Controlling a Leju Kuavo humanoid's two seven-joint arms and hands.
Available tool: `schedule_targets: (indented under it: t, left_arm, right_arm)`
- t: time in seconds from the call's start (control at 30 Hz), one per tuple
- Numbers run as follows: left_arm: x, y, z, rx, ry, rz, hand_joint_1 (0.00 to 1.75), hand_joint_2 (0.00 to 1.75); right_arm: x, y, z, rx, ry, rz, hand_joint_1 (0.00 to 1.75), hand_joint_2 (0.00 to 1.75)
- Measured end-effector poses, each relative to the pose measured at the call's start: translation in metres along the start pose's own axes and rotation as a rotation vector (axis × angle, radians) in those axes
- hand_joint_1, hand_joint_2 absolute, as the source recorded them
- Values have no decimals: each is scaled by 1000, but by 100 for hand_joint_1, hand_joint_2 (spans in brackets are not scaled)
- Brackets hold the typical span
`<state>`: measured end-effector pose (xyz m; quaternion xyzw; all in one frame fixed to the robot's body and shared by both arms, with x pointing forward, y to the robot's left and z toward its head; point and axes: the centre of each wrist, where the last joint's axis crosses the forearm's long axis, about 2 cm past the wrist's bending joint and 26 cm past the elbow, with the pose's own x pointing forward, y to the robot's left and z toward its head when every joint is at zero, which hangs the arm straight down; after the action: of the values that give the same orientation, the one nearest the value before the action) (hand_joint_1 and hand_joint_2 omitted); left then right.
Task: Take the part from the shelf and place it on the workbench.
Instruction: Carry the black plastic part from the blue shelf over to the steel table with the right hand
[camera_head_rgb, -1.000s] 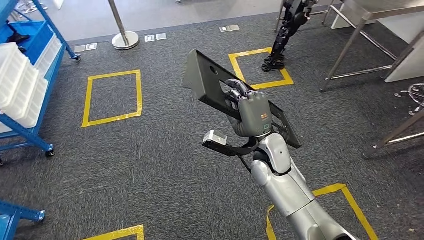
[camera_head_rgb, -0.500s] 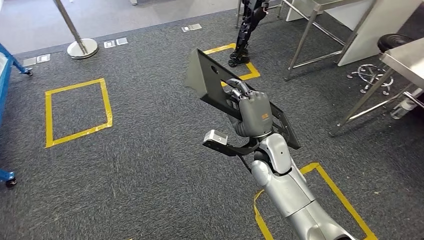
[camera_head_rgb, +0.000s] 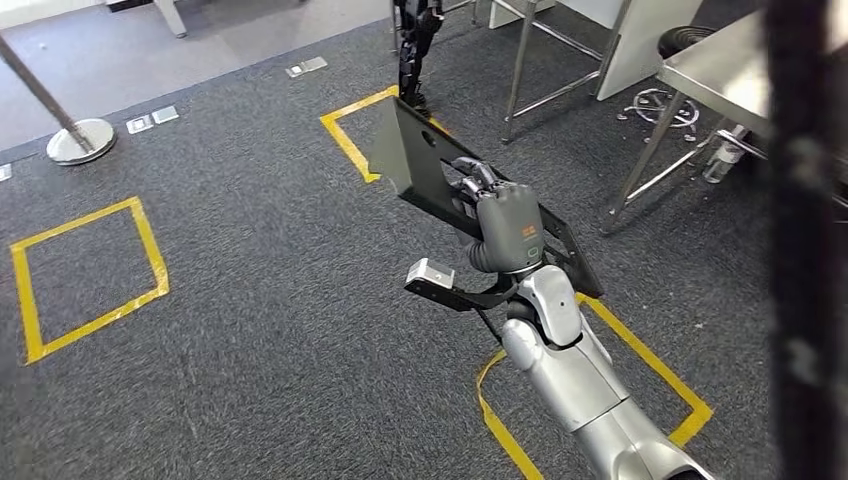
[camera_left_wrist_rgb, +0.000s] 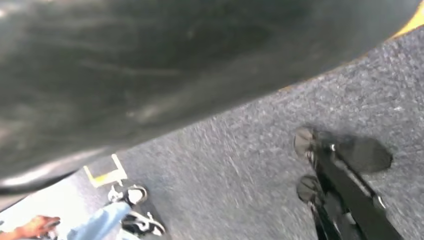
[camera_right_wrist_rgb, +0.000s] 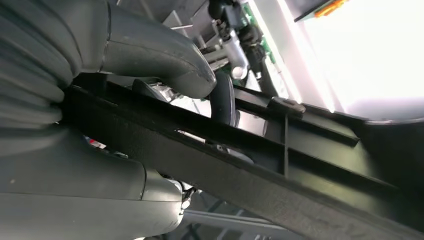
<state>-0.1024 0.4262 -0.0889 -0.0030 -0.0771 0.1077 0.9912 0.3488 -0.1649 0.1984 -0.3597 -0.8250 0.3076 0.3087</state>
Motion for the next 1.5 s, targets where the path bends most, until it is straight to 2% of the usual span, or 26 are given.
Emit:
schedule_targets:
  t: [1.5]
  left_arm:
    - [0, 1, 0, 2, 1, -1, 0, 0]
  right_arm:
    - [1, 1, 1, 4, -2, -1, 175, 175]
